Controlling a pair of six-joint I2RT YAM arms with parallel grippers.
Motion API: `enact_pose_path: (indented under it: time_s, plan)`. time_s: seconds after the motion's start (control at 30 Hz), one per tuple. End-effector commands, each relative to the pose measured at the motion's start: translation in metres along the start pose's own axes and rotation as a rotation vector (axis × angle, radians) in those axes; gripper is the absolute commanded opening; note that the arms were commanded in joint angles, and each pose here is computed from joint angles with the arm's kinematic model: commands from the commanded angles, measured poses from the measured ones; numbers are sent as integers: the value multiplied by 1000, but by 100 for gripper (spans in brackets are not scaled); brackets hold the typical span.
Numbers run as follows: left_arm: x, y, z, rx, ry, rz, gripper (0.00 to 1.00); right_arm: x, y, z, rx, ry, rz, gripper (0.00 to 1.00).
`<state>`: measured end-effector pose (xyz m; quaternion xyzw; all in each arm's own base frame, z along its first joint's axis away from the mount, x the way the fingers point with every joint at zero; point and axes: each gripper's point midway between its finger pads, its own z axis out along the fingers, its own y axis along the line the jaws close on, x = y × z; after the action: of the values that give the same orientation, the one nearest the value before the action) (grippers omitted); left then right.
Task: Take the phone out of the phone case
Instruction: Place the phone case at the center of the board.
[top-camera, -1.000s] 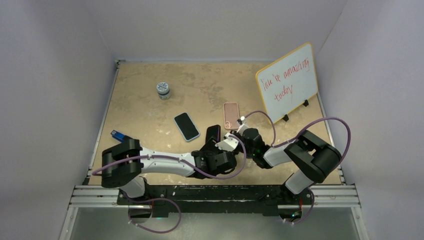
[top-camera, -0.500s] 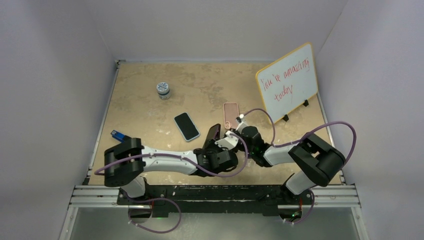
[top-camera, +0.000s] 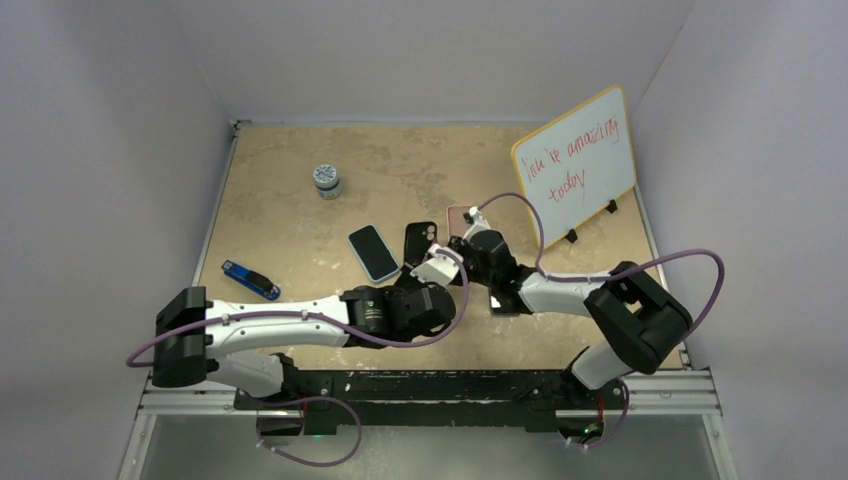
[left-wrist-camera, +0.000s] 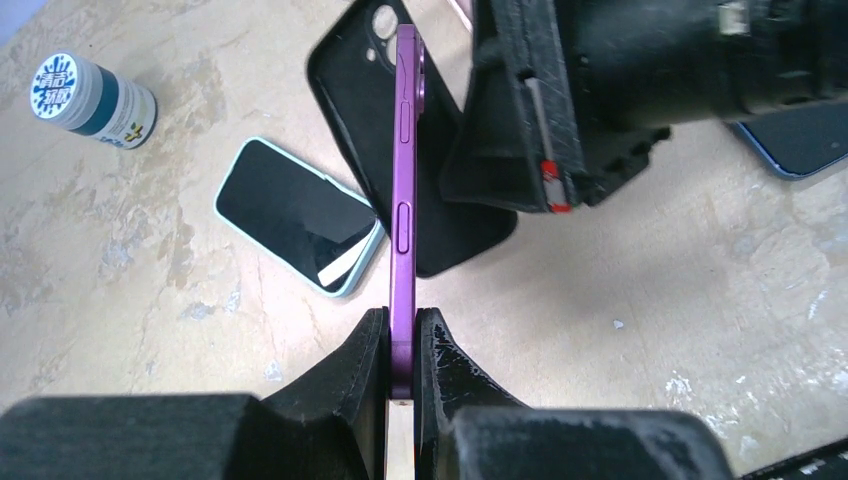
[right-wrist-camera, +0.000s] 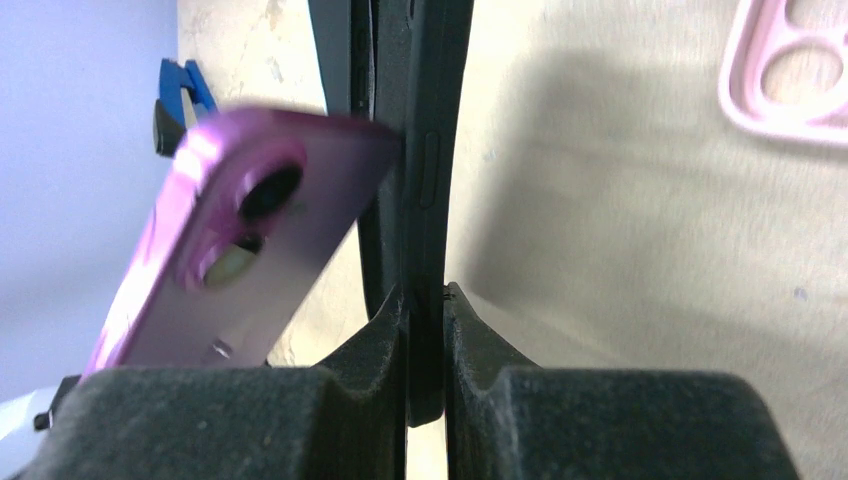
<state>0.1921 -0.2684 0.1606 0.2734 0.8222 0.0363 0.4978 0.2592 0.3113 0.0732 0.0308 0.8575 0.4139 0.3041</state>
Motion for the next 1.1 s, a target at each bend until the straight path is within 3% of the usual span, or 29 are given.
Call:
enact_pose_path:
  time_s: [0.0,0.2,0.67,0.77,0.93,1.07]
  plan:
    - [-36,32,-30,-28,-64,-90,0,-27,-3,13,53,-35,-73,0]
    - [-40,66,-42,-134,-102,-149,0,-44,-16,29,111,16,-113,0]
    - [-30,77,-33,-213,-104,-176,0,-31,-32,47,149,169,-161,1]
    - [-29,73,-29,-190,-104,-177,0,-32,-37,47,180,165,-169,13]
    - [-29,65,-25,-138,-110,-183,0,-36,-33,44,171,147,-179,42]
    - [-28,58,-18,-90,-100,-203,0,-43,-24,33,151,109,-175,53]
